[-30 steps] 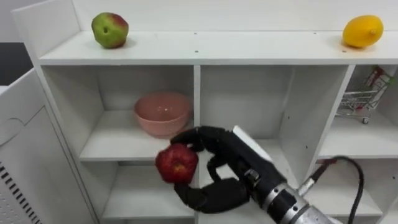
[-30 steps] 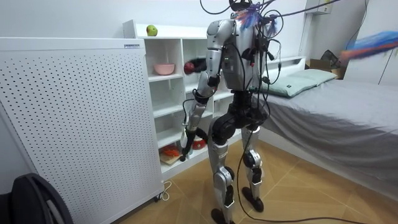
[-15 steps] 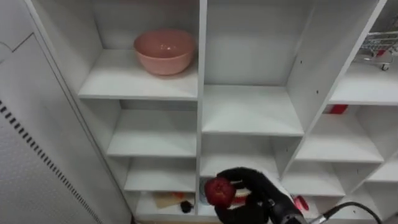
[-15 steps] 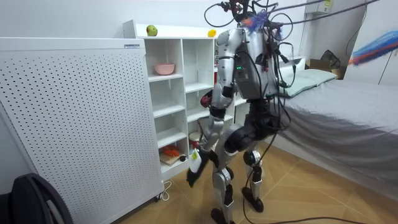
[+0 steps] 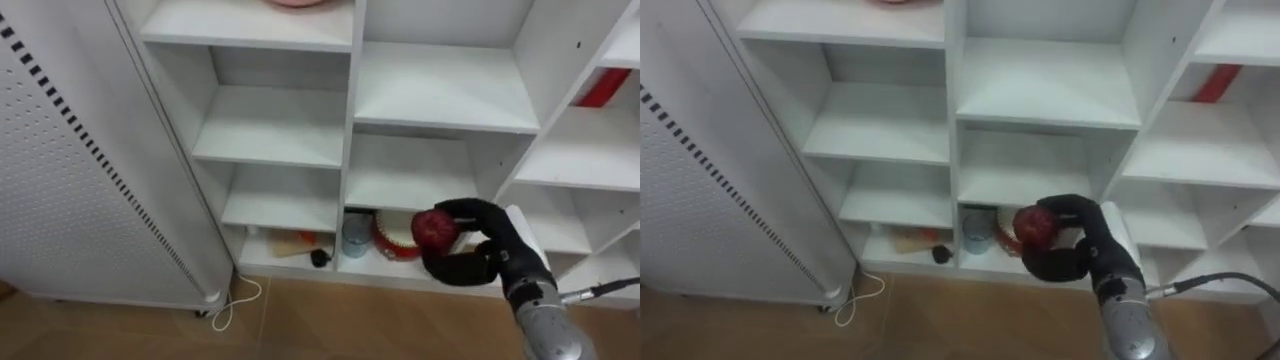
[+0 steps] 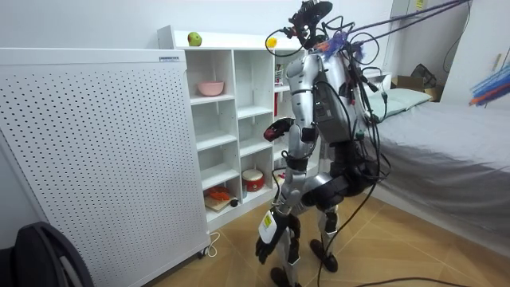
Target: Arrange fruit in the closet
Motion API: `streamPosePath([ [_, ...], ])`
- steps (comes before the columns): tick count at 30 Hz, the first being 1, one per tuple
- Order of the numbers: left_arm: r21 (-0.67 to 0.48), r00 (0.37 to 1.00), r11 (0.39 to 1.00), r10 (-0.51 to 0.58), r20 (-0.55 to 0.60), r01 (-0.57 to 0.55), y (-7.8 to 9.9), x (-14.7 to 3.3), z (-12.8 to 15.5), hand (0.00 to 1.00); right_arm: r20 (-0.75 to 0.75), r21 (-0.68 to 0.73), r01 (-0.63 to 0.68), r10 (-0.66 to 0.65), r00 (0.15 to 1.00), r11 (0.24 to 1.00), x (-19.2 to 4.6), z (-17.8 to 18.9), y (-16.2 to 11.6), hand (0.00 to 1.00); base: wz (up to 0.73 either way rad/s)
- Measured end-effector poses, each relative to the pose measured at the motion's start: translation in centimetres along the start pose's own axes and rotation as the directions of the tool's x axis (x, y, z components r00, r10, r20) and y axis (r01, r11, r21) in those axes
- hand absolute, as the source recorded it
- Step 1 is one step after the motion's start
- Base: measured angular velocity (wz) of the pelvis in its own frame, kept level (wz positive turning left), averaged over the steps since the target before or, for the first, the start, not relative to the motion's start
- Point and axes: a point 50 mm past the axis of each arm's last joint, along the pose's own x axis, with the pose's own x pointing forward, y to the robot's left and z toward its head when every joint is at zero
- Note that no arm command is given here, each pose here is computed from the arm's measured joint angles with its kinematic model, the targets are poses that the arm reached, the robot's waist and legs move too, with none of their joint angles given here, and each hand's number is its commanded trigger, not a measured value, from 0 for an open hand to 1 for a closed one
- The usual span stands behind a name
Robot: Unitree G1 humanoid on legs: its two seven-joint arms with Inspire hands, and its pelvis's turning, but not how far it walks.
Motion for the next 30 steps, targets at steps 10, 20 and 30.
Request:
streamPosePath([
  [10,-0.009,0.998,0.999,0.036,0.046,-0.035,1.1,0.2,1.3,0.0,0.038,-0.075,0.219,-0.217,0.976,0.973,1.7,1.4,-3.9,1.0,0.15],
  [20,-0.029,0.994,0.997,0.078,0.071,-0.077,2.7,0.1,1.5,0.0,0.001,-0.095,0.36,-0.362,0.932,0.928,2.7,2.2,-5.1,1.0,0.01],
  [30,-0.043,0.998,0.997,0.06,-0.013,-0.061,2.8,-0.5,-1.3,0.0,0.028,-0.02,0.493,-0.493,0.87,0.87,4.0,5.1,-7.4,1.0,0.0],
])
